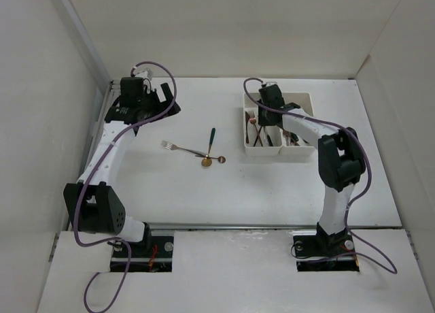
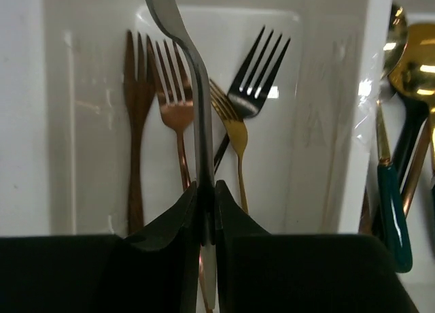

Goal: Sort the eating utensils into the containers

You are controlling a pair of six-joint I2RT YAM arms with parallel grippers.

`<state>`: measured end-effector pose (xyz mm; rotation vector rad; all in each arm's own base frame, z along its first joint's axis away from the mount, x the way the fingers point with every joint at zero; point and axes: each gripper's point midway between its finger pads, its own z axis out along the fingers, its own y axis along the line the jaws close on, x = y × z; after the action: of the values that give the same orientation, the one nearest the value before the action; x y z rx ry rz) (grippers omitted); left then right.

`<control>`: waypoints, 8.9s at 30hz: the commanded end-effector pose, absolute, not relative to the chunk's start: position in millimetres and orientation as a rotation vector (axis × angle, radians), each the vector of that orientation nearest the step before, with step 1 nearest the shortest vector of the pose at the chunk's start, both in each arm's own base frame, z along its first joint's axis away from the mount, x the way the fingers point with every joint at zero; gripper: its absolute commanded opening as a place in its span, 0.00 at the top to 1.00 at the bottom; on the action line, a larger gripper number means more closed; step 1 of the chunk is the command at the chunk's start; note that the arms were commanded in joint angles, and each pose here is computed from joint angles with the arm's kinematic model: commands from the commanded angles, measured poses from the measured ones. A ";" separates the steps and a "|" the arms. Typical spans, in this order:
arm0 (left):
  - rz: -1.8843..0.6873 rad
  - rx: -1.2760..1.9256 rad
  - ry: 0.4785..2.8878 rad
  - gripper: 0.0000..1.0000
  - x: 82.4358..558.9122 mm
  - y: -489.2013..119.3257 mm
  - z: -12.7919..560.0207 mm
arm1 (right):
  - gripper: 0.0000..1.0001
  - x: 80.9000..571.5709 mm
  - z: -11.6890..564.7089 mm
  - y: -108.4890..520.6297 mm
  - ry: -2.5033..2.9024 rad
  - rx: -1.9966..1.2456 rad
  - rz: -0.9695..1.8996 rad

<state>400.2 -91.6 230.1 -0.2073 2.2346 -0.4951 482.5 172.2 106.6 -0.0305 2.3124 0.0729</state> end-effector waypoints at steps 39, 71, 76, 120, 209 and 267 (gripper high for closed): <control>-0.283 -1.014 2.176 0.00 365.1 68.3 160.3 | 0.21 385.3 49.9 487.7 2.225 -1.042 0.388; -0.358 -0.891 2.142 0.02 375.7 59.3 185.7 | 1.00 415.5 305.4 450.8 1.835 -0.420 0.842; -0.371 -0.532 2.150 0.14 395.4 36.1 210.9 | 1.00 461.3 278.9 328.5 1.950 -0.161 0.549; -0.460 0.565 2.008 0.28 414.9 -61.8 189.9 | 0.40 387.0 147.9 380.7 2.320 -0.366 0.461; -0.168 2.227 1.991 1.00 317.2 -152.6 1.6 | 0.27 369.9 304.7 184.0 1.835 -0.230 0.522; -1.709 0.474 1.826 1.00 370.2 -377.7 332.3 | 0.21 350.1 286.4 219.5 1.871 -0.186 0.881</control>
<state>389.0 -382.5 281.1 0.4340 1.9577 -1.6196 350.5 203.3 256.9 -0.1528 1.9817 0.7633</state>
